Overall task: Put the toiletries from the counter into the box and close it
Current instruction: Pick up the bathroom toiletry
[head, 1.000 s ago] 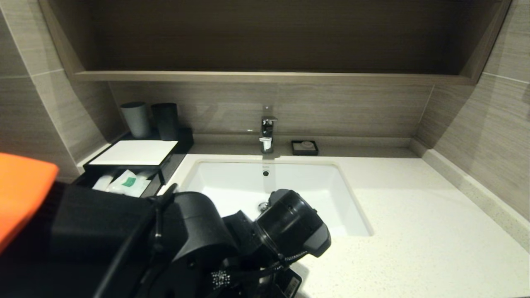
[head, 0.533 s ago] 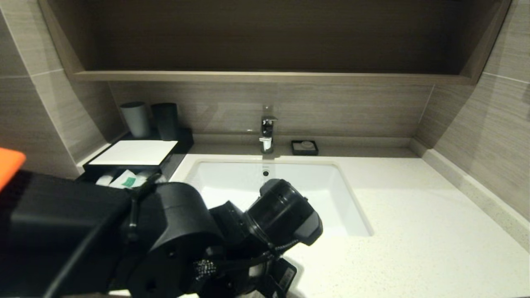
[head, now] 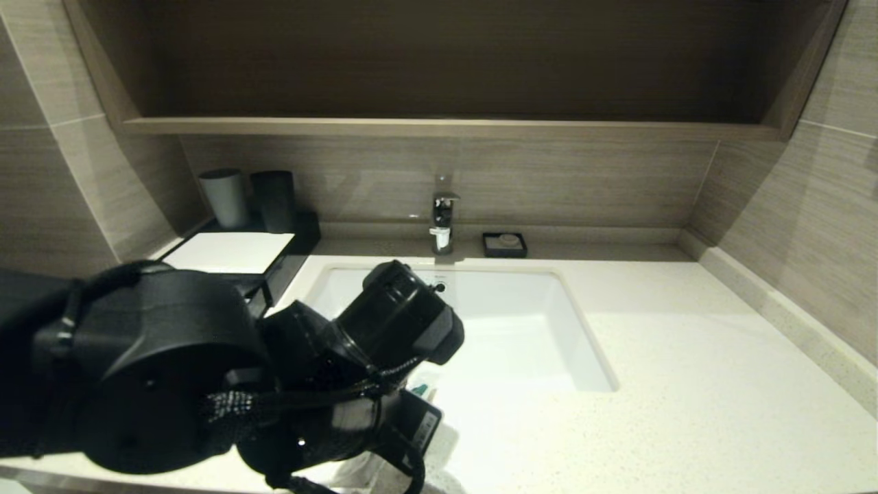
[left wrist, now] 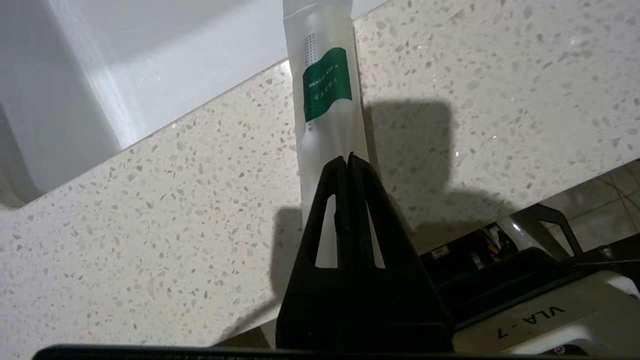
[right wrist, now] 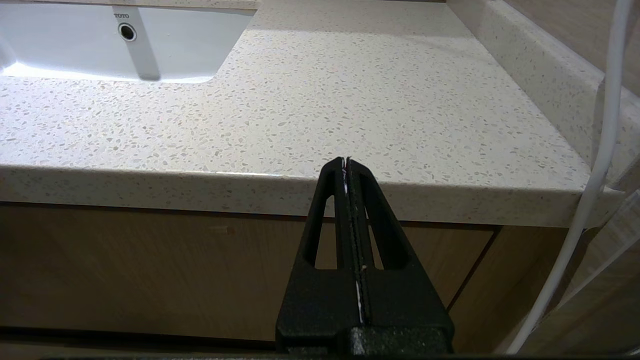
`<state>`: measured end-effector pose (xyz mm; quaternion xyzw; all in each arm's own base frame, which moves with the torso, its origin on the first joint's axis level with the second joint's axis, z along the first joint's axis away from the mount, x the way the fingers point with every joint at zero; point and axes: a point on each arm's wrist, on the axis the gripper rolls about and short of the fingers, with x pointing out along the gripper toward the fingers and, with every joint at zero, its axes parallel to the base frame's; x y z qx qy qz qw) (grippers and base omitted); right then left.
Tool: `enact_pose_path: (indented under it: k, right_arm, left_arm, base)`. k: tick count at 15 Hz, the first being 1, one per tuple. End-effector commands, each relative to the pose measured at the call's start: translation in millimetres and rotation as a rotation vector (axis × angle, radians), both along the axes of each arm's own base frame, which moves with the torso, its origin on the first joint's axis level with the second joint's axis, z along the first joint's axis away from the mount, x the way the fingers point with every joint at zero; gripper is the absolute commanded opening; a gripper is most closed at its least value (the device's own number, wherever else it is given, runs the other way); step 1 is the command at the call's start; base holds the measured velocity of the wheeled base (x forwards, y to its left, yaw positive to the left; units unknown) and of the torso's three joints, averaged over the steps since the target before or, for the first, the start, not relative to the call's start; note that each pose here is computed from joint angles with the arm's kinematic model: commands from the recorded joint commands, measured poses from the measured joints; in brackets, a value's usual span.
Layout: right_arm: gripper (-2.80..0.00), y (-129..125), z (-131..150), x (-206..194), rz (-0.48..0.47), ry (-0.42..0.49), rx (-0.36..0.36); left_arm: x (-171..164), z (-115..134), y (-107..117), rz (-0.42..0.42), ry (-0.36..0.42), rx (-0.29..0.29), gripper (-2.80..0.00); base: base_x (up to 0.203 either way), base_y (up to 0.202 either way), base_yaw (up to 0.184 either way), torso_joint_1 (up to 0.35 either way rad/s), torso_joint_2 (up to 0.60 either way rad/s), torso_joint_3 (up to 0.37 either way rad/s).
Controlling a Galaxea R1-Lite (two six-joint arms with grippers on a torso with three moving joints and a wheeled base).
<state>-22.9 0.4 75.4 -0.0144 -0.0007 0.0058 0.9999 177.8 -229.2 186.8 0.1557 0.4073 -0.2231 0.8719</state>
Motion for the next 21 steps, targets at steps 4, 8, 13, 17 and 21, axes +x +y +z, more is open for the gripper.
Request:
enact_pose_path:
  k: [4, 8, 13, 17, 21]
  right_arm:
    - [-2.80, 0.0, -0.4, 0.2, 0.001, 0.003, 0.000]
    - [-2.80, 0.0, -0.4, 0.2, 0.001, 0.002, 0.000]
    - [-2.80, 0.0, -0.5, 0.2, 0.001, 0.003, 0.000]
    - [-2.80, 0.0, -0.4, 0.1, 0.001, 0.002, 0.000]
    - [-2.80, 0.0, -0.4, 0.2, 0.001, 0.002, 0.000]
  left_arm:
    - [-15.4, -22.7, 31.2, 0.030, 0.057, 0.058, -2.80]
    - [-13.3, -27.8, 42.2, 0.068, 0.035, 0.021, -2.80]
    - [-16.3, -24.9, 48.8, 0.076, 0.028, 0.013, -2.80]
    - [-19.2, -28.2, 52.0, 0.069, 0.037, 0.031, -2.80]
    - [-22.6, -27.1, 56.1, 0.066, 0.041, 0.038, -2.80]
  base:
    - [0.000, 0.000, 0.000, 0.000, 0.00, 0.000]
    - [0.000, 0.000, 0.000, 0.000, 0.00, 0.000]
    - [0.000, 0.000, 0.000, 0.000, 0.00, 0.000]
    - [0.000, 0.000, 0.000, 0.000, 0.00, 0.000]
    - [0.000, 0.000, 0.000, 0.000, 0.00, 0.000]
